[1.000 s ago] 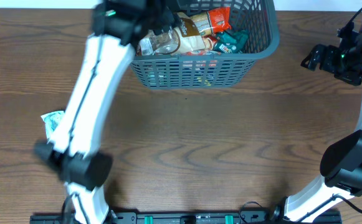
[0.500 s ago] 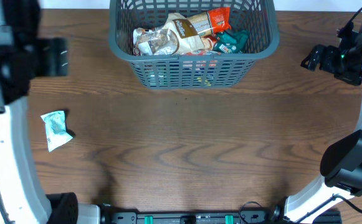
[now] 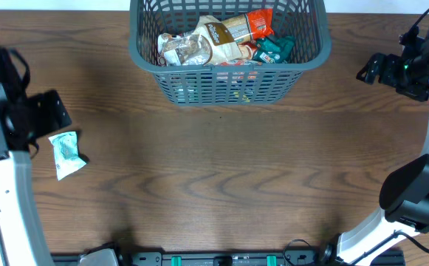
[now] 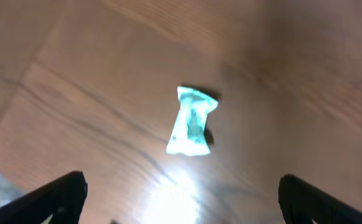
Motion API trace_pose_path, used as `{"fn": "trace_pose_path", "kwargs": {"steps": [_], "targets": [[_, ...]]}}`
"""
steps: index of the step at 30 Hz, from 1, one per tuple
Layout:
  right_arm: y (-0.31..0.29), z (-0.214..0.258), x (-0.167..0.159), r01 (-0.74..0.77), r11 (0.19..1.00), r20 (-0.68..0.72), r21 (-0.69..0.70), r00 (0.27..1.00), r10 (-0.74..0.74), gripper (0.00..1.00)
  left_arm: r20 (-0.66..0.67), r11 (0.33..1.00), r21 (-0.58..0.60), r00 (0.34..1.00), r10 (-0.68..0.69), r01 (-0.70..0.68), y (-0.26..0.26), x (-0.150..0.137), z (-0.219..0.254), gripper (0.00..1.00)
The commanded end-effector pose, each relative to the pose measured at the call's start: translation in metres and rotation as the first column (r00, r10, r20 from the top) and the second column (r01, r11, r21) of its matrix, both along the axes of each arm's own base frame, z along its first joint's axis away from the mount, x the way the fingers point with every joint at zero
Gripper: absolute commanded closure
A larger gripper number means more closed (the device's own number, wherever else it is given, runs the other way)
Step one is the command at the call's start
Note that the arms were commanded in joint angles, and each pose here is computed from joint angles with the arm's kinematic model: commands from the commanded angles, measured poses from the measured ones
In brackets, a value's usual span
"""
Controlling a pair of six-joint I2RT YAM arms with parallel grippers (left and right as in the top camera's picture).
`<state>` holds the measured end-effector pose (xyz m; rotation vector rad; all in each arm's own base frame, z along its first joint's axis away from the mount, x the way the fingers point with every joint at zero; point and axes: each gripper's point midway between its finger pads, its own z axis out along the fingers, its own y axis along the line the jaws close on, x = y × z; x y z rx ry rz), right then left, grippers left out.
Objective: Pack container
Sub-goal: 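Reach the left gripper to the mint-green packet and grasp it, then lift the mint-green packet and drop it into the basket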
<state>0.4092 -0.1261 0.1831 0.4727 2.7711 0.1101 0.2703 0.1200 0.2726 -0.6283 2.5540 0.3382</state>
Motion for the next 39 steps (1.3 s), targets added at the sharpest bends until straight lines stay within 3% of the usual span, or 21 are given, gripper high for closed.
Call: {"fn": "trace_pose_path", "kwargs": {"steps": [1, 10, 23, 36, 38, 39], "targets": [[0.004, 0.001, 0.001, -0.023, 1.000, 0.004, -0.002, 1.000, 0.023, 0.01, -0.077, 0.998, -0.067, 0.997, -0.002, -0.003, 0.004, -0.009, -0.055, 0.02], [0.004, 0.001, 0.001, -0.023, 1.000, 0.005, -0.002, 1.000, 0.023, 0.01, -0.133, 0.977, -0.211, 0.991, -0.010, -0.018, 0.015, -0.005, -0.177, 0.02], [0.004, 0.001, 0.000, -0.022, 1.000, 0.000, 0.000, 1.000, 0.022, 0.01, -0.197, 0.975, -0.210, 0.973, -0.120, 0.078, 0.028, 0.022, -0.234, 0.02], [0.004, 0.001, 0.001, -0.022, 1.000, 0.003, -0.001, 1.000, 0.022, 0.01, -0.244, 0.964, -0.230, 0.951, -0.189, 0.133, 0.031, 0.032, -0.278, 0.00], [0.004, 0.001, 0.001, -0.022, 1.000, 0.003, -0.001, 1.000, 0.022, 0.01, -0.234, 0.957, -0.254, 0.951, -0.201, 0.140, 0.027, 0.033, -0.280, 0.11], [0.004, 0.001, 0.001, -0.022, 1.000, 0.003, -0.001, 1.000, 0.022, 0.01, -0.227, 0.954, -0.262, 0.952, -0.206, 0.144, 0.025, 0.034, -0.280, 0.21]]}}
